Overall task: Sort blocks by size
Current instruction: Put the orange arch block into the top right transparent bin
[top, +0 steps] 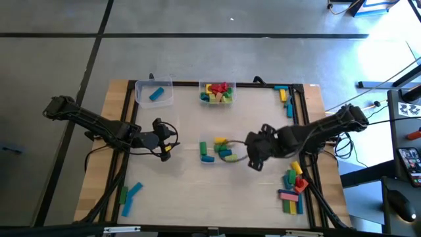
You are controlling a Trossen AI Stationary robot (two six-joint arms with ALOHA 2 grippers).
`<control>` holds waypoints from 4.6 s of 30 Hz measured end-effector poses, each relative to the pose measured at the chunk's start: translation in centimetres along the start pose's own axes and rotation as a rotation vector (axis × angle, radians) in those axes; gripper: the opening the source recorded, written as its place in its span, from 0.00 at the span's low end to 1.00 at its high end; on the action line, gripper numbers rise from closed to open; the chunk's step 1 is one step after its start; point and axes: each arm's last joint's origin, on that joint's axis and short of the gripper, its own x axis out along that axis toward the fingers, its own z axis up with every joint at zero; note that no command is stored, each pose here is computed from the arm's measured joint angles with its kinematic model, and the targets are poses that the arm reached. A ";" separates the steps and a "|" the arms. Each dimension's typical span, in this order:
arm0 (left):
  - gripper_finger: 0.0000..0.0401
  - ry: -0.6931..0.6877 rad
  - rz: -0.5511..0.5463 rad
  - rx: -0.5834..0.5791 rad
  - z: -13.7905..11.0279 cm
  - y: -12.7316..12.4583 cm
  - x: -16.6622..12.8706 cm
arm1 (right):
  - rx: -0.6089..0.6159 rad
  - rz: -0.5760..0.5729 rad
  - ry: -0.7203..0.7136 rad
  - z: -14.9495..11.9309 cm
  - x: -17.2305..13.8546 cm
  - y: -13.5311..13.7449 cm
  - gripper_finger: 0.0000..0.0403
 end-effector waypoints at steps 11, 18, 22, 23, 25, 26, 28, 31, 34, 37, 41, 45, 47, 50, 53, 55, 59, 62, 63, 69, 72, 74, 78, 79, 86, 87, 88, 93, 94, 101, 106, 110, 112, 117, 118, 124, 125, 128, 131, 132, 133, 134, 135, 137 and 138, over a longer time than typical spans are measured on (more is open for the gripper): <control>0.54 0.000 0.000 0.001 0.0 0.0 0.0 | 0.063 0.038 0.073 -4.7 -1.9 3.7 0.63; 0.54 0.000 0.000 0.007 0.0 0.0 0.0 | 0.072 0.082 0.121 -7.9 -3.3 5.7 0.63; 0.54 0.000 0.000 0.007 0.0 0.0 0.0 | 0.078 0.097 0.156 -9.9 -4.1 6.5 0.63; 0.54 0.000 0.000 0.007 0.0 0.0 0.0 | 0.068 0.100 0.165 -10.4 -4.4 6.7 0.63; 0.54 0.000 0.000 0.007 0.0 0.0 0.0 | 0.037 0.108 0.183 -11.4 -4.6 7.2 0.63; 0.54 0.000 0.000 0.007 0.0 0.0 0.0 | 0.017 0.108 0.190 -11.8 -4.7 7.4 0.63; 0.54 0.001 0.000 0.007 0.0 0.0 0.0 | -0.027 0.099 0.209 -12.8 -4.7 7.9 0.63; 0.54 0.001 0.000 0.008 0.0 0.0 0.0 | -0.077 0.069 0.263 -14.0 -4.4 8.5 0.63; 0.54 0.001 0.000 0.026 0.0 0.0 0.0 | -0.076 0.029 0.332 -15.0 -3.9 9.1 0.63; 0.54 0.001 0.000 0.027 0.0 0.0 0.0 | -0.061 -0.005 0.391 -15.9 -3.4 9.6 0.63; 0.54 0.001 0.001 0.027 0.0 0.0 0.0 | -0.074 -0.018 0.450 -17.0 -3.2 10.2 0.63; 0.54 0.001 0.000 0.027 0.0 0.0 0.0 | -0.091 -0.036 0.466 -18.1 -3.1 10.5 0.63; 0.54 0.001 0.001 0.027 0.0 0.0 0.0 | -0.103 -0.055 0.470 -18.8 -2.8 10.3 0.63; 0.54 0.001 0.001 0.027 0.0 0.0 0.0 | -0.129 -0.075 0.488 -19.9 -2.2 10.0 0.63; 0.54 0.001 0.001 0.027 0.0 0.0 0.0 | -0.161 -0.095 0.507 -20.9 -1.5 9.6 0.63; 0.54 0.001 0.001 0.027 0.0 0.0 0.0 | -0.188 -0.094 0.514 -21.4 -0.9 9.5 0.63; 0.54 0.001 0.000 0.027 0.0 0.0 0.0 | -0.244 -0.089 0.521 -22.2 0.0 9.1 0.63; 0.54 0.000 0.000 0.027 0.0 0.0 0.0 | -0.294 -0.102 0.527 -22.7 0.9 8.7 0.63; 0.54 0.000 0.000 0.026 0.0 0.0 0.0 | -0.301 -0.107 0.536 -22.8 1.2 8.5 0.63; 0.54 0.000 0.000 0.026 0.0 0.0 0.0 | -0.320 -0.107 0.560 -23.4 2.4 7.9 0.59; 0.54 0.000 0.000 0.026 0.0 0.0 0.0 | -0.318 -0.095 0.559 -23.6 2.7 7.9 0.50; 0.54 0.000 0.000 0.026 0.0 0.0 0.0 | -0.318 -0.098 0.560 -23.6 2.8 7.8 0.42; 0.54 0.000 0.000 0.027 0.0 0.0 0.0 | -0.317 -0.095 0.559 -23.6 2.8 7.8 0.24; 0.54 0.000 0.000 0.026 0.0 0.0 0.0 | -0.317 -0.096 0.559 -23.6 2.8 7.8 0.19; 0.54 0.000 0.000 0.027 0.0 0.0 0.0 | -0.308 -0.082 0.555 -23.5 2.7 8.0 0.11; 0.54 0.000 0.000 0.026 0.0 0.0 0.0 | -0.301 -0.080 0.554 -23.5 2.6 8.1 0.11; 0.54 0.000 0.000 0.027 0.0 0.0 0.0 | -0.286 -0.082 0.554 -23.2 2.3 8.2 0.11; 0.54 0.000 0.000 0.027 0.0 0.0 0.0 | -0.232 -0.078 0.520 -21.2 0.7 9.1 0.14; 0.54 0.000 0.000 0.027 0.0 0.0 0.0 | -0.216 -0.075 0.500 -20.6 0.5 9.2 0.14; 0.54 0.000 0.000 0.026 0.0 0.0 0.0 | -0.087 -0.070 0.249 -15.0 -0.4 9.8 0.12; 0.54 0.000 0.000 0.026 0.0 0.0 0.0 | 0.012 -0.137 0.024 -11.3 0.4 9.1 0.16; 0.54 0.000 0.000 0.026 0.0 0.0 0.0 | 0.012 -0.205 -0.006 -8.7 1.5 7.7 0.14; 0.54 0.000 0.000 0.027 0.0 0.0 0.0 | -0.009 -0.234 -0.015 -7.5 2.0 6.9 0.13; 0.54 0.000 0.000 0.026 0.0 0.0 0.0 | -0.052 -0.305 0.000 -4.6 3.3 4.7 0.13; 0.54 0.000 0.000 0.026 0.0 0.0 0.0 | -0.059 -0.317 0.004 -4.0 3.6 4.2 0.14; 0.54 0.000 0.000 0.026 0.0 0.0 0.0 | -0.115 -0.374 0.005 -0.9 5.0 1.4 0.14; 0.54 0.000 0.000 0.023 0.0 0.0 0.0 | -0.123 -0.378 0.011 -0.4 5.2 0.9 0.14; 0.54 0.000 0.000 -0.001 0.0 0.0 0.0 | -0.120 -0.384 0.002 1.3 6.0 -0.8 0.14; 0.54 0.000 0.000 -0.004 0.0 0.0 0.0 | -0.114 -0.375 -0.033 3.1 6.7 -2.3 0.14; 0.54 0.000 0.000 -0.002 0.0 0.0 0.0 | -0.111 -0.371 -0.051 3.7 6.9 -2.8 0.14; 0.54 0.000 0.000 0.000 0.0 0.0 0.0 | -0.111 -0.368 -0.069 4.3 7.1 -3.3 0.14; 0.54 0.000 0.000 0.000 0.0 0.0 0.0 | -0.110 -0.366 -0.090 4.9 7.3 -3.8 0.14; 0.54 0.000 0.000 0.000 0.0 0.0 0.0 | -0.113 -0.364 -0.112 5.5 7.5 -4.4 0.14; 0.54 0.000 0.000 0.001 0.0 0.0 0.0 | -0.103 -0.363 -0.161 6.8 7.8 -5.5 0.14; 0.54 0.000 0.000 0.001 0.0 0.0 0.0 | -0.092 -0.359 -0.188 7.4 7.9 -6.2 0.14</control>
